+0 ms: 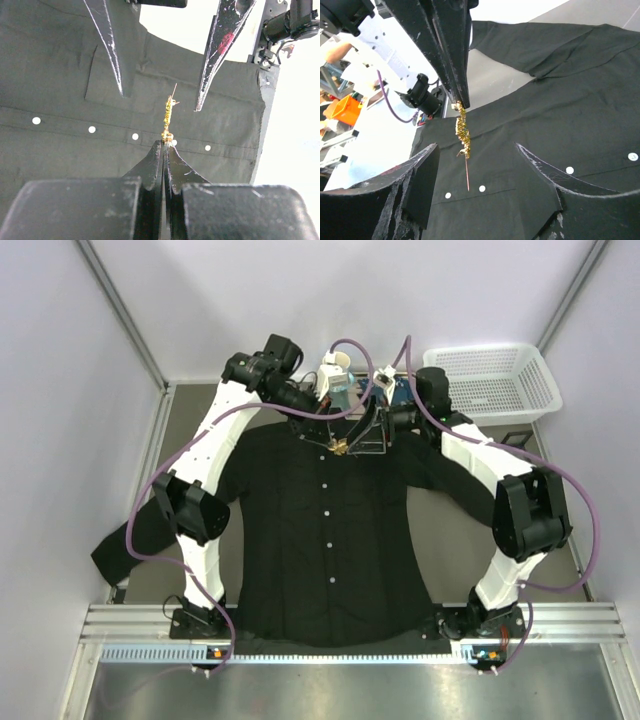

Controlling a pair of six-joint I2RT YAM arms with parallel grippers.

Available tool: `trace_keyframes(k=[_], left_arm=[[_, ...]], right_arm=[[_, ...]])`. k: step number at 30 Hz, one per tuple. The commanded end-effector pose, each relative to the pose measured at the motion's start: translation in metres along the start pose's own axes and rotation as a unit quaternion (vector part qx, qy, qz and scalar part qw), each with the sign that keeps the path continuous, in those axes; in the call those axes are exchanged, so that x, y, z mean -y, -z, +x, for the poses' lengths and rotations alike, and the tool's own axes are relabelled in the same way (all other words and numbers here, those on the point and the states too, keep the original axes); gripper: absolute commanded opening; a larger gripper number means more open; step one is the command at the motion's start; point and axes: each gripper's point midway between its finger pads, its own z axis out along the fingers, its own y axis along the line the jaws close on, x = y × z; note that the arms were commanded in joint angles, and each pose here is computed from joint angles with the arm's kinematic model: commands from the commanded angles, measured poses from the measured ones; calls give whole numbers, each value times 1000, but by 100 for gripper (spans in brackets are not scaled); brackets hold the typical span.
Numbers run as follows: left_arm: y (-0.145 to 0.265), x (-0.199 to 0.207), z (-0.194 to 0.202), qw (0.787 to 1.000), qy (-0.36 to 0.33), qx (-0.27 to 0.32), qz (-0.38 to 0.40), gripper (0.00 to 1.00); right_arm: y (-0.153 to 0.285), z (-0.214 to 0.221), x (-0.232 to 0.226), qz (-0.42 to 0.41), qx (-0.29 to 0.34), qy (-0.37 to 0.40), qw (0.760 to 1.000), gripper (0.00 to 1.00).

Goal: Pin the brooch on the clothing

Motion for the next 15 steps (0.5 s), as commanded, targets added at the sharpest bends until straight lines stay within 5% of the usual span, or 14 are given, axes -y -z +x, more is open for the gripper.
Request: trace_keyframes(k=[1,12,15], left_arm=[[9,27,16,997,46,-17,60,0],[9,27,17,996,45,-12,73,0],[10,27,18,996,47,-11,73,0]], right_arm=[[-8,-20,-20,-42,-1,43,998,58],[-20,-27,-19,-50,3,35,998,49],[-22,-29,-19,-51,4,33,998,33]])
